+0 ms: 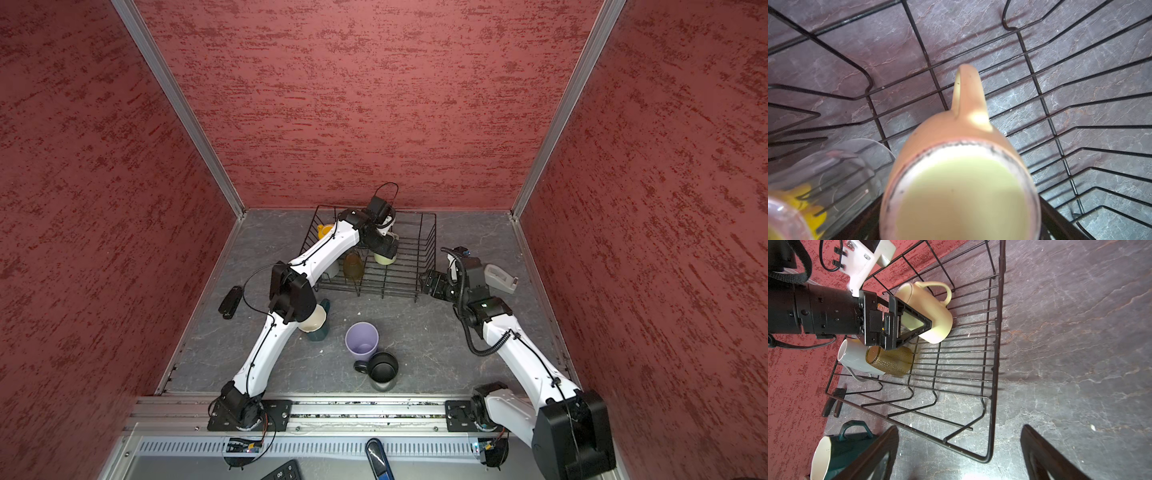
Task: Load cups into a dish rack
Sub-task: Place the cup upside down at the dish rack, then pick up the cup from the bottom-center of the table.
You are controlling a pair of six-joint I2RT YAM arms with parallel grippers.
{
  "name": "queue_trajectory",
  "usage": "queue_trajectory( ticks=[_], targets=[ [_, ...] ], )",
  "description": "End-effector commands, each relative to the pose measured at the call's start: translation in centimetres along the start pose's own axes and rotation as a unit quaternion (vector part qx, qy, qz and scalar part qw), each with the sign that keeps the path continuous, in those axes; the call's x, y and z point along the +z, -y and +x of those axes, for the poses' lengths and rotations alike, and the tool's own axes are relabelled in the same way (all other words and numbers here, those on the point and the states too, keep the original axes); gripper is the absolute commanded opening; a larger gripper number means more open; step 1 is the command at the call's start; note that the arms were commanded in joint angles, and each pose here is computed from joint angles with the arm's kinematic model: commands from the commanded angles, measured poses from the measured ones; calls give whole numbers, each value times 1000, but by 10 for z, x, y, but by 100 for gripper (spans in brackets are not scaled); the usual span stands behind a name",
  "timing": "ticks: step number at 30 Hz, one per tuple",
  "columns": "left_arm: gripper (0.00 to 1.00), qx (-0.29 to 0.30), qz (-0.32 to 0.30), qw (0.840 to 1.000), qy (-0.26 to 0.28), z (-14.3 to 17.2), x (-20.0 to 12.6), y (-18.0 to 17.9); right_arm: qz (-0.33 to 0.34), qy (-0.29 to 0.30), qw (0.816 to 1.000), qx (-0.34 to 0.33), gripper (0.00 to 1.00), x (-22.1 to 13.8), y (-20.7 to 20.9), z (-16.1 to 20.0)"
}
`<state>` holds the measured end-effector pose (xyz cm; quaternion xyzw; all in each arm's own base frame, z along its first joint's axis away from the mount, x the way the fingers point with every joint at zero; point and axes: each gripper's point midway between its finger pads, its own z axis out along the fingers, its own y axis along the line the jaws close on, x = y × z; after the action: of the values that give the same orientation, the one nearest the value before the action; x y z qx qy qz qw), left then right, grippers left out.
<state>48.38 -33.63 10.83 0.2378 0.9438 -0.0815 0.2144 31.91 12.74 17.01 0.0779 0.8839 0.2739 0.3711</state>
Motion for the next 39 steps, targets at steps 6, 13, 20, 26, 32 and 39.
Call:
queue_trajectory(
  ticks=[6, 13, 20, 26, 32, 39],
  targets=[
    [100, 2, -6, 999, 38, -19, -34, 1, 2, 10, 1000, -14, 92, -6, -4, -7],
    [100, -40, -28, 988, 143, -56, -126, -8, 25, 27, 998, -50, 91, -22, -11, -29],
    [100, -73, -46, 939, 332, -76, -244, -19, 29, 14, 997, -77, 83, -34, -22, -37],
    [100, -65, 101, 896, 428, -33, -319, -5, 19, -23, 993, -113, 76, -53, -49, -15],
    [100, -121, 69, 874, 465, 35, -358, -69, 23, -74, 989, -128, 68, -67, -57, 35],
    [100, -166, 15, 871, 463, 91, -366, -128, 58, -176, 974, -133, 59, -83, -43, 114]
  ],
)
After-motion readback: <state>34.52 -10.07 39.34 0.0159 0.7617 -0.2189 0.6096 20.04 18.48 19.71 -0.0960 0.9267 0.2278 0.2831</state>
